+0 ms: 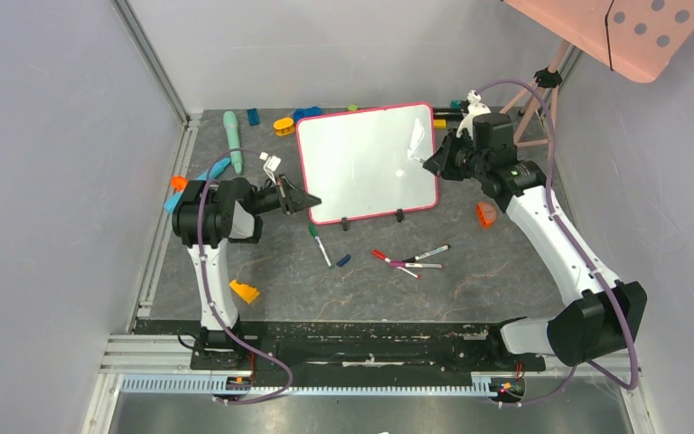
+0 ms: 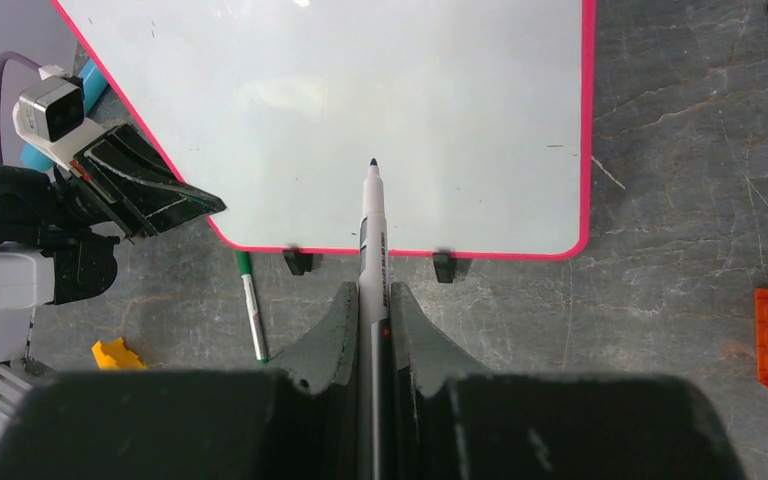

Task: Write a sentence on the whiteboard
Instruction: Move the whiteboard to the center of the board.

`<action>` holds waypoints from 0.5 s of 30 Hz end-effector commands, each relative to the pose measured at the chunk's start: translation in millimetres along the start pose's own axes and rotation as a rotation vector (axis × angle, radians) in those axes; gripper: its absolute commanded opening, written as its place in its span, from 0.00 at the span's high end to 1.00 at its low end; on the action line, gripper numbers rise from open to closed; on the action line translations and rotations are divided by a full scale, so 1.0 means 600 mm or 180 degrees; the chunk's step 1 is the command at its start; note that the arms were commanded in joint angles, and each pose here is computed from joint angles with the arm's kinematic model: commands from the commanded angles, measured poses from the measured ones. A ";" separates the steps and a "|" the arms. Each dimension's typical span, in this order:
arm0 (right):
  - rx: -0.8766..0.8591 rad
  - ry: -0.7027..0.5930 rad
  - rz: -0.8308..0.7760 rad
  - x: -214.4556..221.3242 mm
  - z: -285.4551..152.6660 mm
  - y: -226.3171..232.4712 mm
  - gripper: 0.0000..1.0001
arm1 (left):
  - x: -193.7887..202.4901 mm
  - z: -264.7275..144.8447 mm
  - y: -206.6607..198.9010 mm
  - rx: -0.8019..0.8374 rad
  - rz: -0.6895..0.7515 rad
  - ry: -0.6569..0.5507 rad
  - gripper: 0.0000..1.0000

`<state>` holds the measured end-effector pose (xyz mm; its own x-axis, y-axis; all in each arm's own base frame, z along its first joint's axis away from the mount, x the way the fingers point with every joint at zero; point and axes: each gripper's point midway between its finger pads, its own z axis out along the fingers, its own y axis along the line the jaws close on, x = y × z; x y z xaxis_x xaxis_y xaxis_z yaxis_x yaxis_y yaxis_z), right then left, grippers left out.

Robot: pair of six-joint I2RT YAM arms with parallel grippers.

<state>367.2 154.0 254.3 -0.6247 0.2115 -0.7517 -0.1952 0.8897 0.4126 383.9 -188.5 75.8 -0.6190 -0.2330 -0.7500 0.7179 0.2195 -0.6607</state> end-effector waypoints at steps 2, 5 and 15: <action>-0.0016 -0.0098 -0.0088 -0.010 -0.002 0.000 1.00 | -0.004 0.011 -0.008 0.0214 0.0365 0.0071 0.98; -0.0002 -0.0091 -0.0099 -0.010 -0.003 -0.001 1.00 | 0.012 0.016 -0.021 0.0355 0.0474 0.0204 0.98; 0.0004 -0.0083 -0.0122 -0.009 -0.009 -0.001 1.00 | 0.045 0.017 -0.050 0.0604 0.0506 0.0451 0.98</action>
<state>366.9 153.1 252.8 -0.6234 0.1949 -0.7572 -0.2045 0.8940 0.3986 373.3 -201.0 72.9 -0.6123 -0.1682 -0.7725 0.7560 0.1613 -0.6343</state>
